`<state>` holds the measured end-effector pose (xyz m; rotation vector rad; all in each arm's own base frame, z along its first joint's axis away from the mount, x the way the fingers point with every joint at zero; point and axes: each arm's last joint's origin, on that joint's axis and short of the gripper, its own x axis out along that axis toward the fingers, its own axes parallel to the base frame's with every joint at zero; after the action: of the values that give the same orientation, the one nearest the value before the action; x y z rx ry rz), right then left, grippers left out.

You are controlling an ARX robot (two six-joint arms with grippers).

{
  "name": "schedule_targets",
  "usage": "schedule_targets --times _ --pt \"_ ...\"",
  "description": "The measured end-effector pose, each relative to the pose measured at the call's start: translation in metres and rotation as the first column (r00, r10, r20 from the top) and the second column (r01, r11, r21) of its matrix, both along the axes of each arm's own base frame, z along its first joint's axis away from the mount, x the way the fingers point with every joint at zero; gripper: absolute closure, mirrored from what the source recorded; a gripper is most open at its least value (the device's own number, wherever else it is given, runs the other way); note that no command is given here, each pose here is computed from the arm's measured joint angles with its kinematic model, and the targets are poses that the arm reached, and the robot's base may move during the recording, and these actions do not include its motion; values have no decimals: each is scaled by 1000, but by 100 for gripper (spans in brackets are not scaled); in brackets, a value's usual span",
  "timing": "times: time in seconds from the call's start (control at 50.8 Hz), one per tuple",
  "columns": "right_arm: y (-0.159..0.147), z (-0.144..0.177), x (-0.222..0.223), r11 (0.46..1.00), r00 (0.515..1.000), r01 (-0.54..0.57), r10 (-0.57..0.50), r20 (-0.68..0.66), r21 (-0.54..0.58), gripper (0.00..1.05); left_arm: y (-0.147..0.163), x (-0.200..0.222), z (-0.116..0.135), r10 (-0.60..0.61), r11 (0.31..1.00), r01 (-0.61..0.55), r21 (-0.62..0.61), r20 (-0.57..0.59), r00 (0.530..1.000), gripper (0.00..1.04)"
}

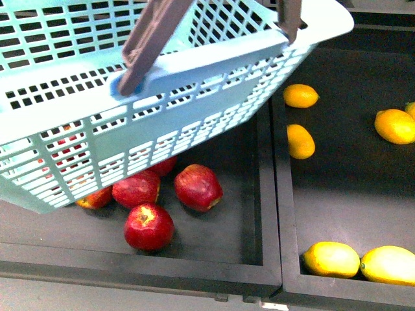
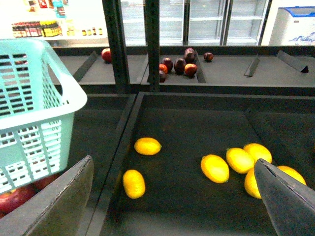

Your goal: Pick lemon and mango into basket

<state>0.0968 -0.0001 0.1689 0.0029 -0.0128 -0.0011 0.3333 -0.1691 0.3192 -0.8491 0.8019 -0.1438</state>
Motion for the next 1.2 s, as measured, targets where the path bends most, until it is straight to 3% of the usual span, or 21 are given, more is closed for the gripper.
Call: schedule_targets --times 0.511,1.2 --pt "0 0 0 1000 1000 0 0 0 0 9 -81 -13 0 -271 951 272 -146 30 962 100" --pt "0 0 0 1000 1000 0 0 0 0 9 -88 -19 4 -281 944 285 -163 50 958 100"
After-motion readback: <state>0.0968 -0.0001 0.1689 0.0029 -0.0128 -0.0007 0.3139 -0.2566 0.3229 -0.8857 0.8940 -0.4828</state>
